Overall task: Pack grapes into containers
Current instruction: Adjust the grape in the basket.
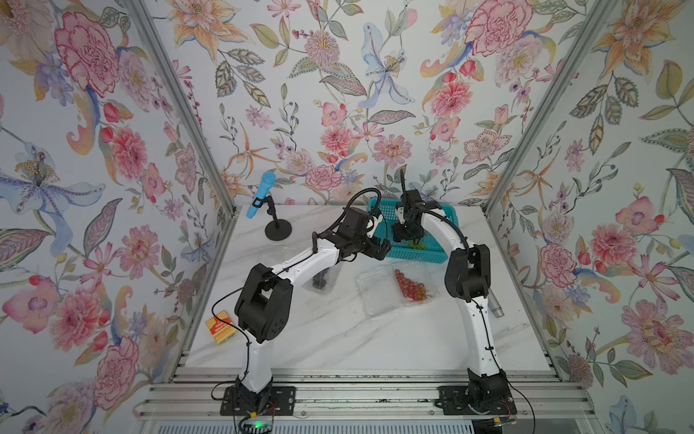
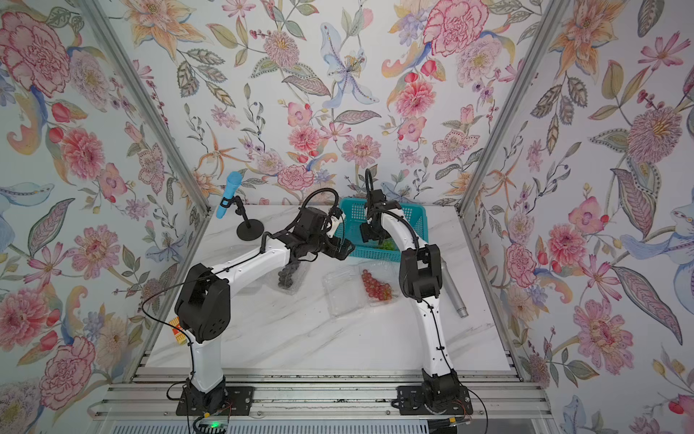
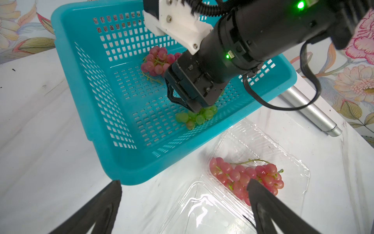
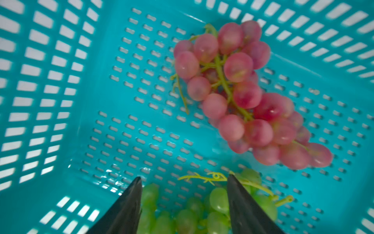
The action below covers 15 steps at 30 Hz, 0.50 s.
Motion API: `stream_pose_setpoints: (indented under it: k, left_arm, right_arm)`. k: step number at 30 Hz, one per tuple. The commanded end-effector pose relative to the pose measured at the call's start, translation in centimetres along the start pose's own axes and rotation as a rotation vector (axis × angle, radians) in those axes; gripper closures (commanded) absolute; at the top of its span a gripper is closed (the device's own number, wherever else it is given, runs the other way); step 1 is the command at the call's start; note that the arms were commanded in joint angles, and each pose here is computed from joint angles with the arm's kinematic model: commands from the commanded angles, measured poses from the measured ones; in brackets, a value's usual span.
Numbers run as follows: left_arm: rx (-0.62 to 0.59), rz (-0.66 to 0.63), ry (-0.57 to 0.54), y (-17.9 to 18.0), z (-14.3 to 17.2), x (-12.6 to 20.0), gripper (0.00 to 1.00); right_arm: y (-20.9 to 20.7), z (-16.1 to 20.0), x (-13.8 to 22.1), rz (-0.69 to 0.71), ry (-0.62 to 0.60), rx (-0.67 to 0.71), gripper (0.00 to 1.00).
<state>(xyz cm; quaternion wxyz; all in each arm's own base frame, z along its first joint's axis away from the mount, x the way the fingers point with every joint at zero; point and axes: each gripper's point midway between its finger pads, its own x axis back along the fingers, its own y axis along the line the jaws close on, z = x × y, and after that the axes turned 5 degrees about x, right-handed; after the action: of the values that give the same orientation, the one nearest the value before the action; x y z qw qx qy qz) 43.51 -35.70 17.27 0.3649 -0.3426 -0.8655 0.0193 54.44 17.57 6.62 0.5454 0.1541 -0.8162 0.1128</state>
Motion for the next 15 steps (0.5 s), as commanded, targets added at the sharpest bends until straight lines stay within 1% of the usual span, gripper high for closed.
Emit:
stream_pose_setpoints:
  k: [1, 7, 15]
  left_arm:
    - [-0.009, -0.034, 0.0, 1.1, 0.0, 0.4, 0.0]
    - [-0.006, -0.034, 0.002, 1.2, 0.3, 0.5, 0.0]
    - [-0.003, -0.031, 0.008, 1.4, 0.4, 0.1, 0.0]
  right_arm:
    - [-1.1, 1.4, -1.4, 0.026, 0.052, 0.007, 0.37]
    - [-3.7, 2.4, -2.0, 0.103, 0.081, -0.032, 0.39]
    - [-5.4, 4.9, -2.6, 0.129, 0.145, -0.062, 0.44]
